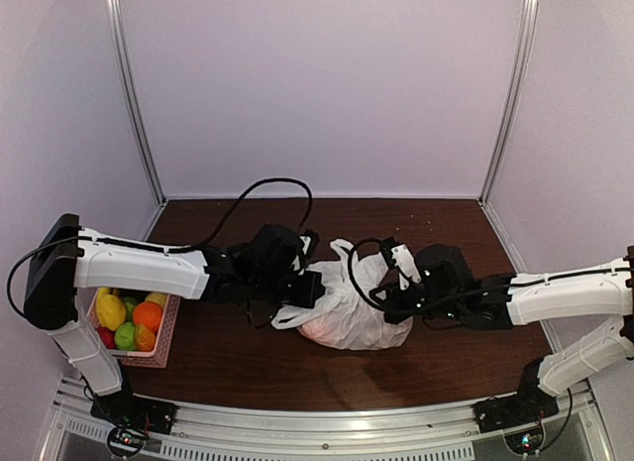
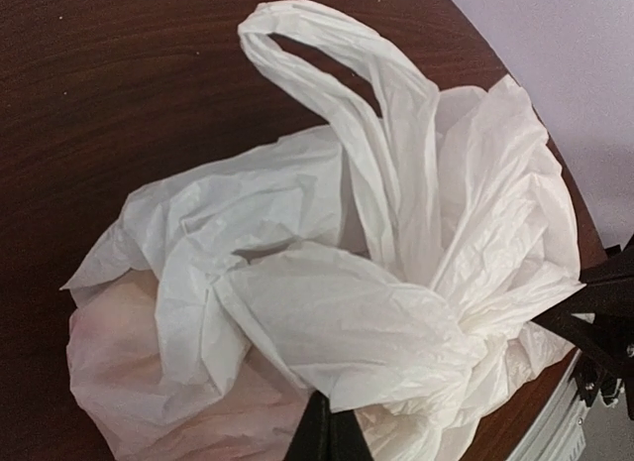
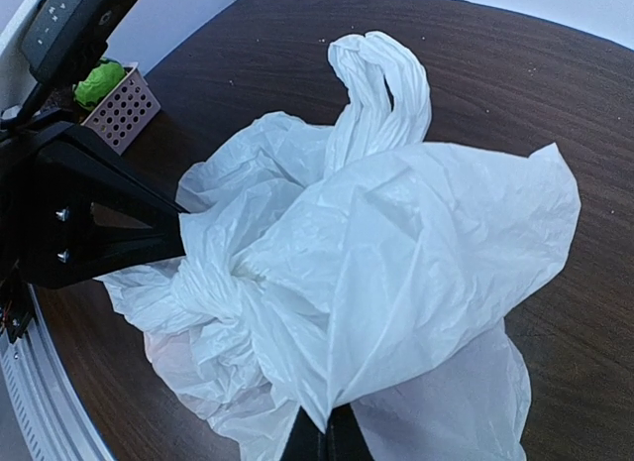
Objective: Untie the knot of the plastic bag and take out the fruit
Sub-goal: Untie the bag handles from the takeout bag.
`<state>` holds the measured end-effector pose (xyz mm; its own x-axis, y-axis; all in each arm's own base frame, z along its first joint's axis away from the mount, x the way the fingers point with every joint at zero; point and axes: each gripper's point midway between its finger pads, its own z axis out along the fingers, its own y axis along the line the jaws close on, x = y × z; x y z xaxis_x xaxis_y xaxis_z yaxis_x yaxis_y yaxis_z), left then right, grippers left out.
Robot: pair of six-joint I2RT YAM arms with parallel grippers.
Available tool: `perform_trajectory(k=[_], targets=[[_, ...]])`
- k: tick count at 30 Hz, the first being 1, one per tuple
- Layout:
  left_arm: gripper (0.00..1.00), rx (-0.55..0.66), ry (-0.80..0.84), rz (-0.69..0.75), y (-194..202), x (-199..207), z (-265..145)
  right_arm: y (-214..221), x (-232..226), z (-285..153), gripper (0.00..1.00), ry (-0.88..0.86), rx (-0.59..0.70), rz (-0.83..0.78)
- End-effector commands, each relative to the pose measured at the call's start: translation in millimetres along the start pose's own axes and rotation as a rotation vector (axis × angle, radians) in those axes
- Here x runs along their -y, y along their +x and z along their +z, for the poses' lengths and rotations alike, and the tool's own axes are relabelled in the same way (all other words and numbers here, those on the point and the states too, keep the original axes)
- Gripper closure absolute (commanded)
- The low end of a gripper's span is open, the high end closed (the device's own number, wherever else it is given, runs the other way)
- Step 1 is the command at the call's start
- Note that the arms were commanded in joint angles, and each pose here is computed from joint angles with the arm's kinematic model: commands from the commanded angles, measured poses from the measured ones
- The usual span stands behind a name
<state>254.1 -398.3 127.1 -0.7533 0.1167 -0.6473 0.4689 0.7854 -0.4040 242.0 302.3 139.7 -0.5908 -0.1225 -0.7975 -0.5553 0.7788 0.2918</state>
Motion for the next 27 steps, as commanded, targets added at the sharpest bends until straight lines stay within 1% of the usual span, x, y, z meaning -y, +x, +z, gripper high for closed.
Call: perform_trajectory(k=[1,5,11,17,18,19,23,24,25,27], targets=[[1.00,0.039,-0.013,-0.054,-10,-15,-5,8,13,-1,1.00,0.061,-0.012,0.004],[1.00,0.035,-0.033,-0.087,-7,-28,-6,10,15,-1,1.00,0.069,-0.013,0.012],[1.00,0.061,-0.010,-0.125,-12,-35,-10,7,15,-4,1.00,0.066,-0.001,0.018],[1.00,0.042,0.022,-0.120,-9,-30,-9,-2,7,-4,1.00,0.042,0.003,0.023],[1.00,0.054,0.041,-0.118,-13,-26,-9,-6,4,-6,1.00,0.032,0.005,0.022],[1.00,0.059,0.054,-0.117,-15,-23,-10,-10,1,-8,0.96,0.021,0.009,0.023],[1.00,0.050,0.109,-0.094,-15,-12,-12,-36,-13,-23,0.61,-0.020,0.049,0.015],[1.00,0.050,0.118,-0.089,-16,-10,-12,-44,-17,-27,0.53,-0.028,0.064,0.011],[1.00,0.049,0.126,-0.086,-16,-9,-12,-50,-19,-30,0.47,-0.033,0.073,0.005],[1.00,0.046,0.137,-0.082,-16,-6,-12,-58,-21,-34,0.37,-0.026,0.080,-0.001]])
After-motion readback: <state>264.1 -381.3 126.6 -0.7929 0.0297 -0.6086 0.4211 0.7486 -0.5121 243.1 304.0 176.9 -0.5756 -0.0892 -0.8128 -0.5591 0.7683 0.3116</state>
